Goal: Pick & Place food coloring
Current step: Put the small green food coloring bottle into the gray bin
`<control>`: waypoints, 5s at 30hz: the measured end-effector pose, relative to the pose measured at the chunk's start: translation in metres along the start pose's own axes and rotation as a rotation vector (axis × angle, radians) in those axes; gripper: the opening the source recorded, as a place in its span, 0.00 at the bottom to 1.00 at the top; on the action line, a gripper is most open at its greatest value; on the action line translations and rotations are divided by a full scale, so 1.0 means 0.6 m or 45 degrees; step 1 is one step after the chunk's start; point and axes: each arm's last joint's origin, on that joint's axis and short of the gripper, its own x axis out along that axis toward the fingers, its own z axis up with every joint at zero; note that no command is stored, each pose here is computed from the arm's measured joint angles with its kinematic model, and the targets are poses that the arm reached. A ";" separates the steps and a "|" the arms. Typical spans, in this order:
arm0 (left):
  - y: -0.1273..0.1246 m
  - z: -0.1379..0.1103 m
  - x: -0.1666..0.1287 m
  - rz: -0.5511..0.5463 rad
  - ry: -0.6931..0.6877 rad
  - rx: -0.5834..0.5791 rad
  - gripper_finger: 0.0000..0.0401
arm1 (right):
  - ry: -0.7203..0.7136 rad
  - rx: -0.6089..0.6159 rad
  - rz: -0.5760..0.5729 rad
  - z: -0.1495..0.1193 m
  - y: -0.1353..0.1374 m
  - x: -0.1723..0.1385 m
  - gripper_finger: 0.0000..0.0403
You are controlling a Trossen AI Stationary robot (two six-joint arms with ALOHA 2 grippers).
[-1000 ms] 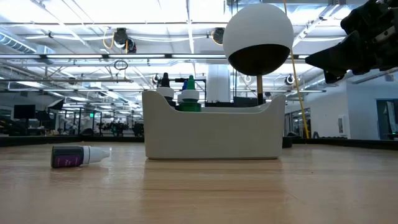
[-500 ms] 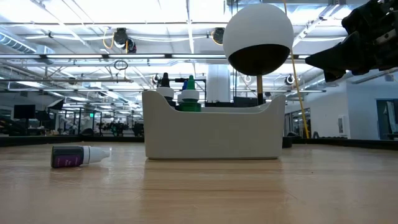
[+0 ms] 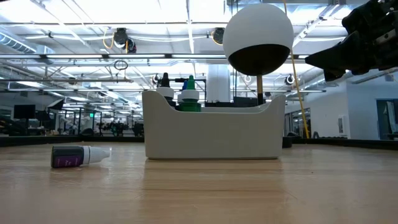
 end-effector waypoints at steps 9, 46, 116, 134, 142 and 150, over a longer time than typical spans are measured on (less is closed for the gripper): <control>0.002 -0.011 0.030 -0.012 0.027 -0.035 0.48 | 0.000 0.000 0.000 0.000 0.000 0.000 0.00; 0.025 0.001 0.045 -0.114 0.094 -0.191 0.33 | 0.001 -0.009 -0.001 0.000 0.000 0.000 0.00; 0.485 0.200 -0.159 0.144 -0.478 0.041 0.18 | 0.001 -0.064 -0.001 0.000 0.000 0.000 0.00; 0.534 0.206 -0.055 0.173 -0.276 -0.012 0.21 | -0.020 -0.112 -0.002 0.003 0.000 0.000 0.00; 0.541 0.206 -0.058 0.213 -0.283 -0.022 0.22 | -0.029 -0.132 -0.003 0.004 0.000 0.000 0.00; 0.561 0.205 -0.009 0.209 -0.172 -0.046 0.22 | -0.029 -0.118 -0.003 0.004 0.000 0.000 0.00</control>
